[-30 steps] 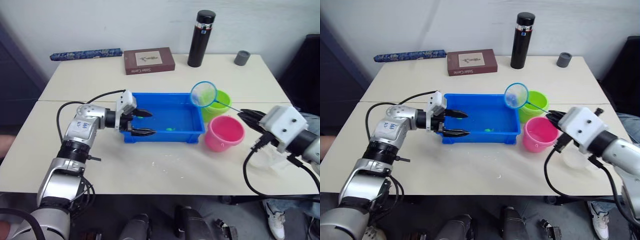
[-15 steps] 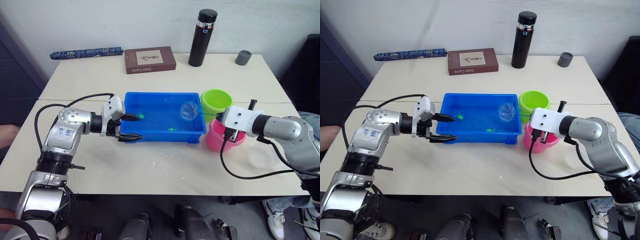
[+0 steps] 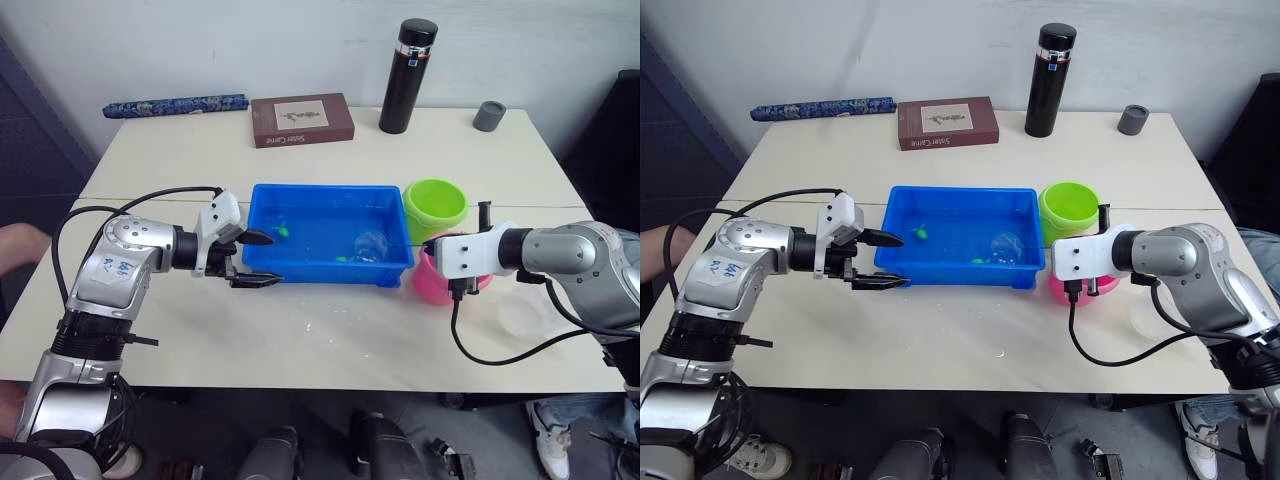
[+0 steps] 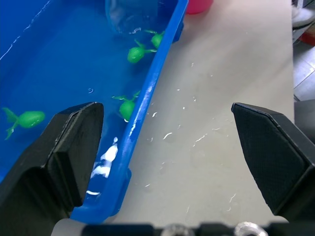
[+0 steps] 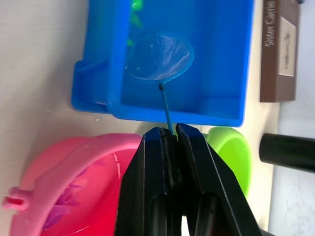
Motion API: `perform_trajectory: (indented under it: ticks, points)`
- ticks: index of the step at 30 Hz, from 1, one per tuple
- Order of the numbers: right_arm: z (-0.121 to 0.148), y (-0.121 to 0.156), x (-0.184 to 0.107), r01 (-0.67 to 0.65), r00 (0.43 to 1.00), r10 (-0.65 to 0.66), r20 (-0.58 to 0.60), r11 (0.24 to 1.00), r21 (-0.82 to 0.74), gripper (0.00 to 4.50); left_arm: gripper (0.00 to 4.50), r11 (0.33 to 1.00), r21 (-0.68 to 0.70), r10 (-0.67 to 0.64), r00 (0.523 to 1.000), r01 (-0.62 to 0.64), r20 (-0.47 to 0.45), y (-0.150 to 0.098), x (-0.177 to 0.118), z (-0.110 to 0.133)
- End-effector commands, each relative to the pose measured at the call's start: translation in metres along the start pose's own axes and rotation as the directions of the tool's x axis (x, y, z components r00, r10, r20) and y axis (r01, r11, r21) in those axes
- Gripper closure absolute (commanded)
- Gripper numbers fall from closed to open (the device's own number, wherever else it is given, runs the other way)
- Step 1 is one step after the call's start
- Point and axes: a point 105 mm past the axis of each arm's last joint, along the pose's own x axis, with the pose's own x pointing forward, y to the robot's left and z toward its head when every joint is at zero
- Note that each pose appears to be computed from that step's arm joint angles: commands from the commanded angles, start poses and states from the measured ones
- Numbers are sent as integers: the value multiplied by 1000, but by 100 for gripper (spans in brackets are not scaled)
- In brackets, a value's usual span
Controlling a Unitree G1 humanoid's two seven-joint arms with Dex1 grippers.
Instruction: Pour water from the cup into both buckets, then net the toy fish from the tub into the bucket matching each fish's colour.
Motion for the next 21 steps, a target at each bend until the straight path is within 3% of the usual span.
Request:
perform_trajectory:
  ticks: [1, 4, 10, 16, 21]
  points:
    - [12, -4, -9, -8, 1000, 9, 23, 999, -39, 450, 2, 1000, 26, -4, 1000, 4, 18, -5, -4, 9]
    - [14, 3, -8, -32, 999, 31, 38, 1000, 0, 450, 2, 1000, 24, -7, 1000, 6, 20, -8, -3, 10]
    - [16, 8, -10, -27, 996, 6, 85, 970, 242, 450, 2, 1000, 17, -2, 1000, 2, 23, -9, -3, 11]
    - [14, 10, -11, -31, 993, -35, 113, 843, 537, 450, 2, 1000, 17, 9, 1000, -9, 28, -6, -2, 12]
    - [14, 13, -11, -52, 991, -36, 126, 774, 631, 450, 2, 1000, 16, 16, 999, -16, 33, -3, -1, 13]
